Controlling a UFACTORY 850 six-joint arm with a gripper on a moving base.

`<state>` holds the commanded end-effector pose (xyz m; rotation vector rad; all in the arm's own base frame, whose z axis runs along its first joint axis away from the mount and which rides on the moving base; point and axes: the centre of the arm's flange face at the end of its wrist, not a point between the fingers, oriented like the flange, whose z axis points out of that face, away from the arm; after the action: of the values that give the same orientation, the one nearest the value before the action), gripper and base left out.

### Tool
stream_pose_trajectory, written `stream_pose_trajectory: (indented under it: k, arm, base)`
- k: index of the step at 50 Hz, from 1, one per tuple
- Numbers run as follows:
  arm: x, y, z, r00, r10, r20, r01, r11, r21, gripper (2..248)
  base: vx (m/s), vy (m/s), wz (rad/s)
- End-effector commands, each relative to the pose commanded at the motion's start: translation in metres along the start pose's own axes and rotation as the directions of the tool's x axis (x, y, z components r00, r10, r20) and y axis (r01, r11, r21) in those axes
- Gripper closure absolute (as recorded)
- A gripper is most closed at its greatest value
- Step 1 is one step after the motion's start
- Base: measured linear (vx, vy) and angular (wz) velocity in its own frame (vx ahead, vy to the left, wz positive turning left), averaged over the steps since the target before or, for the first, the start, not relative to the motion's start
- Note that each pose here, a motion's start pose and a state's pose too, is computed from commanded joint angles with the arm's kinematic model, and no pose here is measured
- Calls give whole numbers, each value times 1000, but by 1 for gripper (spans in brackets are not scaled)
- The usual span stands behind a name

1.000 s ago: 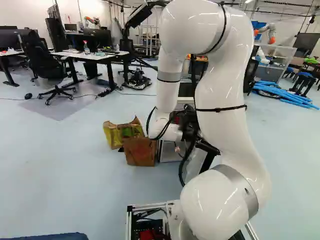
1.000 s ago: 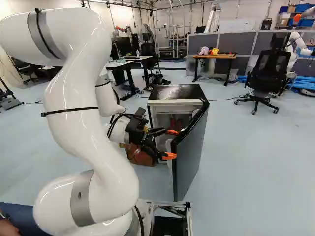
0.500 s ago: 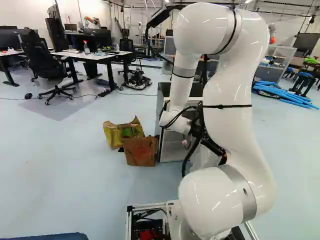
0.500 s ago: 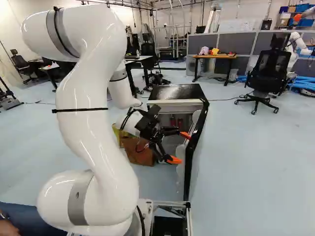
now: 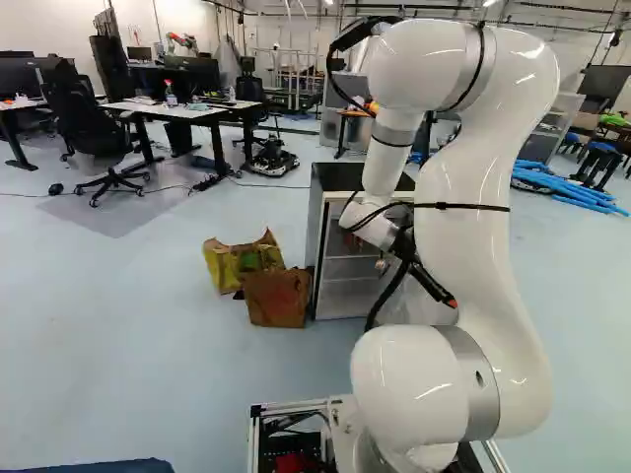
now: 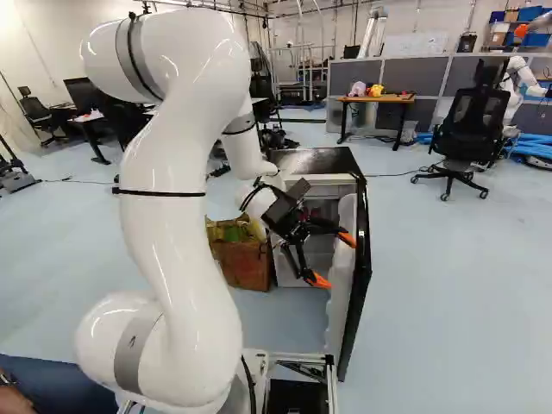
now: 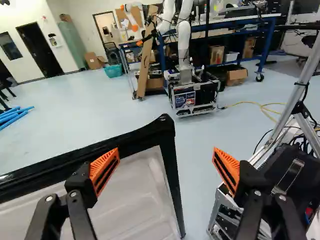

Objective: Grab a drink from the fridge

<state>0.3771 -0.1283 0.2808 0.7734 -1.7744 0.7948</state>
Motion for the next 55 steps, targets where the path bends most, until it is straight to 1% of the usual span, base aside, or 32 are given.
stream_pose_trajectory:
  k: [12, 24, 38, 55]
  arm:
    - [6, -31, 21, 998, 62, 4, -62, 996, -69, 3]
    - [13, -60, 42, 993, 122, 2, -121, 984, -130, 3]
    - [20, -92, 69, 982, 191, 7, -186, 964, -191, 3]
    - [26, -128, 101, 962, 271, 22, -257, 934, -249, 3]
  base:
    - [0, 0, 0]
    - [0, 0, 0]
    - [0, 0, 0]
    - [0, 0, 0]
